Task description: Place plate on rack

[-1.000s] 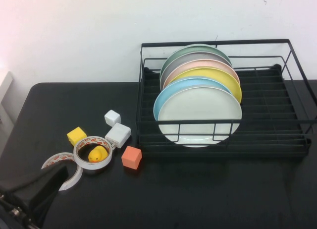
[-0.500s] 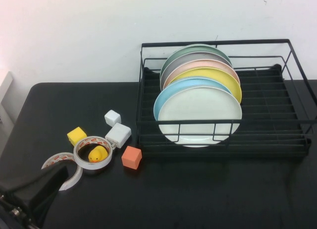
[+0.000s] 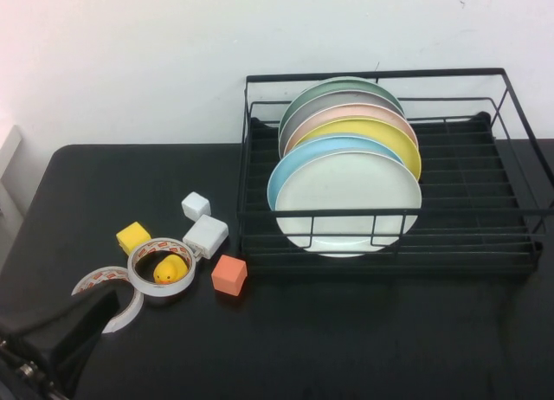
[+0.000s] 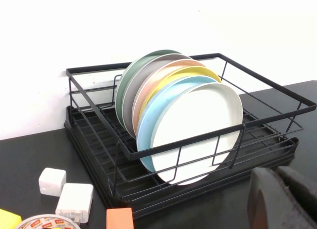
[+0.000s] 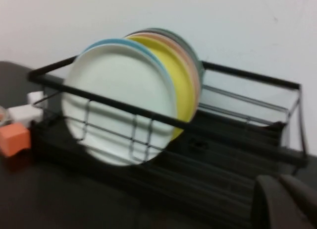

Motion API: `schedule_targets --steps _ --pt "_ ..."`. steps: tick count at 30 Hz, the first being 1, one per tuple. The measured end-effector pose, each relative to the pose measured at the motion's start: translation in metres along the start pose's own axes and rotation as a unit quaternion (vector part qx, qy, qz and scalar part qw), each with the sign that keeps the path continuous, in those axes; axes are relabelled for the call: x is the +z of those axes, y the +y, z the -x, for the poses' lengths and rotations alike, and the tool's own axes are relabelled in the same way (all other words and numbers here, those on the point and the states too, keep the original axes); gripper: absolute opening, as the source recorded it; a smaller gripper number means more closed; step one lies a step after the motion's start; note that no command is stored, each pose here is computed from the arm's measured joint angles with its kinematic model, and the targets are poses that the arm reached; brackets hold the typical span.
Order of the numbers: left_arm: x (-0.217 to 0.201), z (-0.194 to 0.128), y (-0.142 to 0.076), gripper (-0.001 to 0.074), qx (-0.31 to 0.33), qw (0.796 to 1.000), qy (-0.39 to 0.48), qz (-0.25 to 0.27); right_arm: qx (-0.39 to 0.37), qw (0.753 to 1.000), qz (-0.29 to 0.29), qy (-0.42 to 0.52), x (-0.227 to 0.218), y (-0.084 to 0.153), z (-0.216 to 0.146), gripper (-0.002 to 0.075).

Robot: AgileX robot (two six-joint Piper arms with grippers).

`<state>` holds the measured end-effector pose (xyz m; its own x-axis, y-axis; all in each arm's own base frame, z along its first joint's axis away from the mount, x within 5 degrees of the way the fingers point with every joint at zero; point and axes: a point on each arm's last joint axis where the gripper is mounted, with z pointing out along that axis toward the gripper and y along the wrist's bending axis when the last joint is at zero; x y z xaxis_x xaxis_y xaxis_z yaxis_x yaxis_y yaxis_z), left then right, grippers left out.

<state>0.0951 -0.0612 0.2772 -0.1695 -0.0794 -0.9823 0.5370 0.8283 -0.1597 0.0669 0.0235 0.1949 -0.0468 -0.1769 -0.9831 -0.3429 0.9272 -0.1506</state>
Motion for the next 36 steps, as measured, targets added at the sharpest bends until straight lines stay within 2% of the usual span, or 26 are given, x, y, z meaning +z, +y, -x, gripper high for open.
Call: schedule_targets --steps 8,15,21,26,36 --pt "0.0 0.0 0.0 -0.0001 0.0 1.0 0.0 0.0 -0.011 0.994 -0.111 -0.022 -0.008 -0.014 0.001 0.0008" --pt "0.0 0.0 0.0 -0.0001 0.0 1.0 0.0 0.0 0.006 0.981 -0.187 0.05 -0.018 -0.02 -0.014 0.0008" --pt "0.0 0.0 0.0 -0.0001 0.0 1.0 0.0 0.0 0.041 0.969 -0.207 0.131 -0.022 -0.021 -0.029 0.0008" --pt "0.0 0.0 0.0 -0.0001 0.0 1.0 0.0 0.0 0.075 0.966 -0.21 0.131 -0.023 -0.021 -0.03 0.0008" --pt "0.0 0.0 0.0 -0.0001 0.0 1.0 0.0 0.0 0.091 0.972 -0.173 0.127 -0.021 -0.017 -0.029 0.0008"
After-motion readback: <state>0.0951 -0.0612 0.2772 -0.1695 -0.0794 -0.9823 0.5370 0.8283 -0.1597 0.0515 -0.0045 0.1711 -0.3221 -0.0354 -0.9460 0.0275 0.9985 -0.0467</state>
